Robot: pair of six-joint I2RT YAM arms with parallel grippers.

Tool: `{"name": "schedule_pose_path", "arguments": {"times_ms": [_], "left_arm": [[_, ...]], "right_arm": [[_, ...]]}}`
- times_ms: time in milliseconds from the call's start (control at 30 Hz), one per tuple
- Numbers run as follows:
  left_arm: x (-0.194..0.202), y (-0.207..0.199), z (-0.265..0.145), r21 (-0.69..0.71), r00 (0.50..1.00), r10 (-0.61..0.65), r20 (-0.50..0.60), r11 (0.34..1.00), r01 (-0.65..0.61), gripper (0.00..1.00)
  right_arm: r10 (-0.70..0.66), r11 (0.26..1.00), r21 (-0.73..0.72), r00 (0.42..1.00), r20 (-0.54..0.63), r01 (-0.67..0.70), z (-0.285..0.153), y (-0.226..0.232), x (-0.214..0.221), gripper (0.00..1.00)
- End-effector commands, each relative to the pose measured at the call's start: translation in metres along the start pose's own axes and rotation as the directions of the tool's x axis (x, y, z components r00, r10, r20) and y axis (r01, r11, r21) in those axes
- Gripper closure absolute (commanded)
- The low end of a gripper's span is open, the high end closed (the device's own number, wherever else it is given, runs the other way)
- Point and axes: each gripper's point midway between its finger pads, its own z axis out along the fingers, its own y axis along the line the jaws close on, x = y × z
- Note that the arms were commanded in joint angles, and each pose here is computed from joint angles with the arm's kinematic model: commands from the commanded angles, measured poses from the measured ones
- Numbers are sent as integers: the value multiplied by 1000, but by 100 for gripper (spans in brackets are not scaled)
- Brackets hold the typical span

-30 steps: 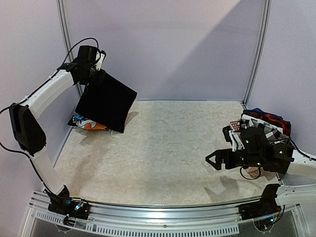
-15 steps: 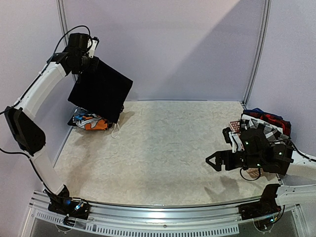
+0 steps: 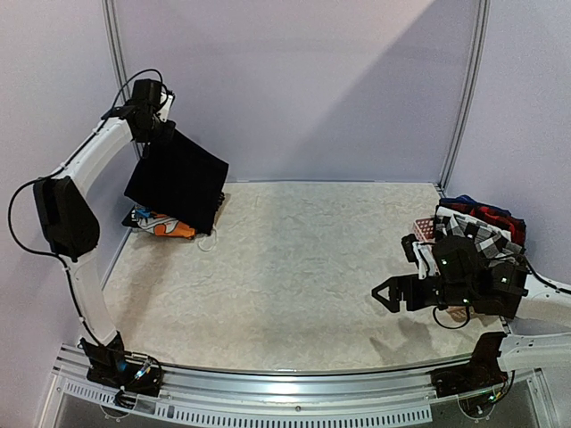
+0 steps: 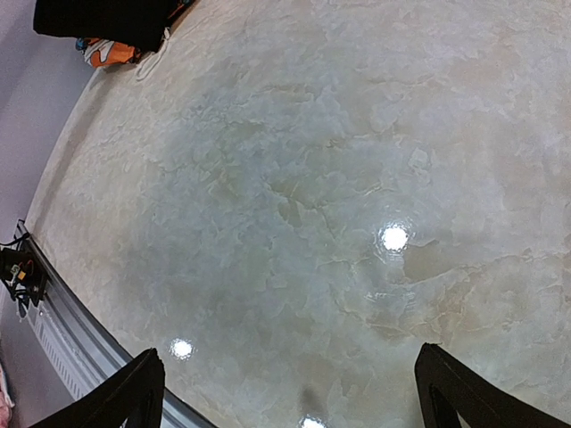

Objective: Fold and stack the mixed laundry pile
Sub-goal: Place the square-folded T-shirt at the corner of the board.

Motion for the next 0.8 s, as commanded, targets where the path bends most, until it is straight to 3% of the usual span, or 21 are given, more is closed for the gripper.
{"name": "schedule_pose_path", "arguments": {"times_ms": [0, 300, 767], "left_arm": [[3, 10, 29, -40, 1000, -10, 6, 999, 11, 100], [11, 25, 64, -106, 1000, -23, 8, 994, 24, 100], [50, 49, 112, -142, 995, -62, -84, 989, 50, 100]], "right_arm": [[1, 1000, 6, 1000, -2, -1, 6, 0, 3, 2], [11, 1000, 29, 1000, -25, -10, 17, -4, 7, 2], [16, 999, 47, 999, -36, -14, 19, -5, 6, 2]]}}
